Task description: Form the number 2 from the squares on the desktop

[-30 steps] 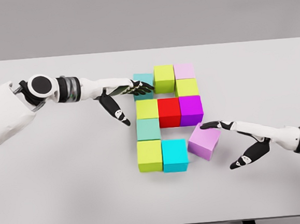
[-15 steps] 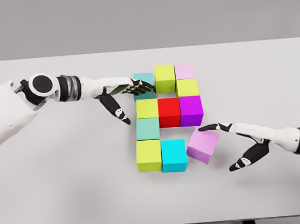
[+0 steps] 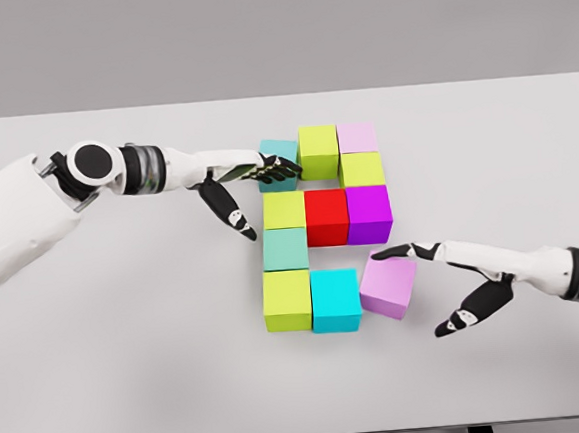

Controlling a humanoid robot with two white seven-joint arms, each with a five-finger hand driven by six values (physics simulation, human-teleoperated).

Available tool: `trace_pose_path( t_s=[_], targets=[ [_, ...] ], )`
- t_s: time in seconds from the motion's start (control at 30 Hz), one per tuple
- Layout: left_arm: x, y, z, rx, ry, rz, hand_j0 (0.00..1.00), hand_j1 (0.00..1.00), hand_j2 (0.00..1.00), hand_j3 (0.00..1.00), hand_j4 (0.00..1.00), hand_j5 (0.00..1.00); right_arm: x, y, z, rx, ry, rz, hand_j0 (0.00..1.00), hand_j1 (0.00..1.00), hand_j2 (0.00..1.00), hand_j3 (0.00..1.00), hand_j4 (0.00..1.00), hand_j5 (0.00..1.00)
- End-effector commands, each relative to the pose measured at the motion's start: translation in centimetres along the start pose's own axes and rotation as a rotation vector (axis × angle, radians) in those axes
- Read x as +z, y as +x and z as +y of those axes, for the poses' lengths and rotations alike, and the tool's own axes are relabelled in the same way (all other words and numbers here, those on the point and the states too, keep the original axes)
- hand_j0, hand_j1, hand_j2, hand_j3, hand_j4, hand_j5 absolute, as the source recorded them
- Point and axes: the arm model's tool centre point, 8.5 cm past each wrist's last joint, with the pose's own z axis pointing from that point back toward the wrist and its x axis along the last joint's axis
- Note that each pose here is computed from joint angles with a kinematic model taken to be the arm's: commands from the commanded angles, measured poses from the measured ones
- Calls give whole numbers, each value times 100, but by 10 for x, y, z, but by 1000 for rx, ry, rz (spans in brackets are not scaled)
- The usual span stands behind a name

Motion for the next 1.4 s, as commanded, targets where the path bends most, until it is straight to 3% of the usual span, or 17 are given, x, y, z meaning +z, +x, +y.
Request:
trace_pose_path(
  t_s=[0.0, 0.43, 0.6, 1.23, 1.37],
  targets=[
    [-1, 1, 0, -1, 0, -1, 100, 100, 100, 100, 100, 100, -3, 5, 1, 0, 6, -16, 100, 100, 100, 100, 100, 100],
    [-6, -2, 3, -5, 7, 10, 100, 100, 100, 100, 100, 100, -9, 14, 2, 14, 21, -44, 100, 100, 100, 100, 100, 100],
    [-5, -2, 5, -7, 12, 13, 100, 100, 100, 100, 100, 100, 6, 1, -26, 36, -48, 15, 100, 100, 100, 100, 100, 100],
    [-15, -5, 7, -7, 19, 26, 100, 100, 100, 100, 100, 100, -2, -8, -13, 8, -19, 20, 100, 100, 100, 100, 100, 100],
    [-12, 0, 9, -37, 22, -22, 100, 100, 100, 100, 100, 100, -4, -9, -9, 2, -7, 18, 100, 100, 100, 100, 100, 100]
  ],
)
